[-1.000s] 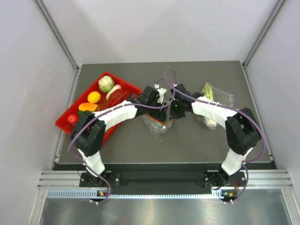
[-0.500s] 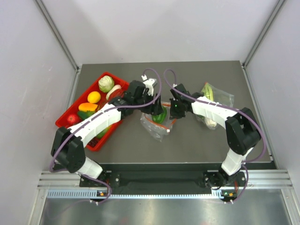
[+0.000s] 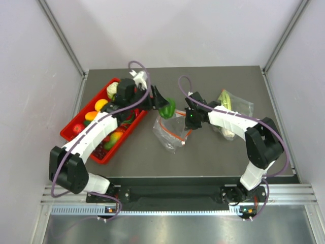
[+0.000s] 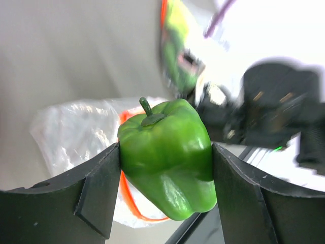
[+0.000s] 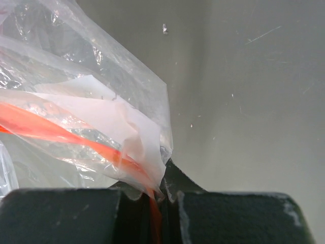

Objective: Open the zip-top bag and remove the fake food

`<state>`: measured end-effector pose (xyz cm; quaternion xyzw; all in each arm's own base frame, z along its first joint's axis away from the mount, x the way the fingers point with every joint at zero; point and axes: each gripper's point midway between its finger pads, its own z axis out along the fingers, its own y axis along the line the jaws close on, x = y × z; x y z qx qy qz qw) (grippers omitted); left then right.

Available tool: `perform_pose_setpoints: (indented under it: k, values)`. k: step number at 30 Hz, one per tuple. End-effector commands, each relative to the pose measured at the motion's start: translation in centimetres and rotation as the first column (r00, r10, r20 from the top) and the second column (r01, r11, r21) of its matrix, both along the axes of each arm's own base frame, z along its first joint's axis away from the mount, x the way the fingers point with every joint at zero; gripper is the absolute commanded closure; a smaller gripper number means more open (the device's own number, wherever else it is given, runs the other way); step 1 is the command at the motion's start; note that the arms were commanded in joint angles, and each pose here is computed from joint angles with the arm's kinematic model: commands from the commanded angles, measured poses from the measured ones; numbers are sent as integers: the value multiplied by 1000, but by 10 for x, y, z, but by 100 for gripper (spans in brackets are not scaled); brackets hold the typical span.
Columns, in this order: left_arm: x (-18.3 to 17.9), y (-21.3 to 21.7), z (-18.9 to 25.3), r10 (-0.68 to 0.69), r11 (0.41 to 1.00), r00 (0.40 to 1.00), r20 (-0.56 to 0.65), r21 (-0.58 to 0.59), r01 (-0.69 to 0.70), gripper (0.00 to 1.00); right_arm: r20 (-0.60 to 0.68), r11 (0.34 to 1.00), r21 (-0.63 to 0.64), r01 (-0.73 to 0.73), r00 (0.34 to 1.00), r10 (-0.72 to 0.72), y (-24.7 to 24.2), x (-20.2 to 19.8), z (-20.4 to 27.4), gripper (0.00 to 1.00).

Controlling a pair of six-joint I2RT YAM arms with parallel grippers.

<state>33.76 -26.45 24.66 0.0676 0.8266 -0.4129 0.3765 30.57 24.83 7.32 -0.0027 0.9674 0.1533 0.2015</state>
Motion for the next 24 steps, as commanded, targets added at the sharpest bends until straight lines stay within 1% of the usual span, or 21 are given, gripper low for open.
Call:
perform_pose_setpoints:
  k: [1, 2, 4, 5, 7, 8, 9, 10, 11, 13, 14, 15, 17, 19, 20, 21, 23, 24]
  values:
    - [2, 20, 99, 35, 972, 987, 155, -237, 3, 100, 67, 999, 34, 3, 998, -5, 3, 5, 22, 100]
    - [12, 37, 113, 80, 963, 977, 197, -267, -25, 100, 69, 999, 34, 4, 998, -6, 3, 6, 23, 100]
    - [10, 58, 130, 122, 953, 968, 220, -297, -53, 100, 72, 999, 37, 2, 997, -4, 4, 7, 25, 100]
    - [17, 82, 133, 180, 948, 960, 215, -300, -110, 100, 75, 999, 38, 0, 997, -3, 5, 8, 26, 100]
    - [17, 110, 140, 234, 940, 946, 223, -301, -162, 100, 78, 999, 37, -2, 997, -1, 5, 9, 27, 100]
    - [23, 137, 131, 303, 929, 935, 186, -278, -245, 100, 78, 999, 36, -1, 997, -1, 5, 10, 27, 100]
    - [24, 159, 110, 352, 925, 925, 145, -208, -319, 100, 78, 999, 37, -4, 997, 1, 6, 10, 28, 100]
    - [27, 182, 99, 439, 896, 887, 142, -141, -421, 100, 81, 999, 38, -4, 997, 1, 6, 10, 29, 100]
    - [22, 204, 77, 486, 873, 866, 121, -28, -486, 100, 84, 999, 38, -4, 996, 1, 6, 11, 29, 100]
    - [17, 231, 67, 549, 826, 823, 145, 57, -561, 100, 85, 999, 40, -8, 996, 5, 6, 11, 30, 100]
    - [18, 250, 60, 603, 775, 781, 164, 110, -622, 100, 90, 999, 41, -9, 996, 5, 6, 11, 31, 100]
    - [16, 257, 52, 601, 761, 779, 179, 170, -626, 100, 89, 999, 37, -15, 996, 12, 6, 10, 30, 100]
    - [22, 272, 52, 631, 716, 746, 213, 210, -665, 100, 89, 999, 32, -27, 996, 24, 6, 10, 29, 100]
    - [32, 282, 49, 654, 688, 721, 227, 217, -692, 100, 82, 999, 26, -33, 996, 31, 6, 9, 26, 100]
    - [38, 291, 46, 680, 657, 695, 235, 227, -719, 100, 82, 999, 29, -36, 996, 33, 6, 10, 25, 100]
    - [45, 297, 39, 696, 639, 682, 226, 238, -731, 100, 81, 999, 31, -36, 996, 34, 6, 9, 25, 100]
    - [57, 308, 35, 719, 608, 650, 244, 233, -759, 100, 78, 998, 37, -41, 996, 38, 7, 7, 24, 100]
    - [65, 315, 24, 736, 582, 634, 239, 257, -772, 100, 78, 998, 41, -39, 996, 36, 8, 7, 24, 100]
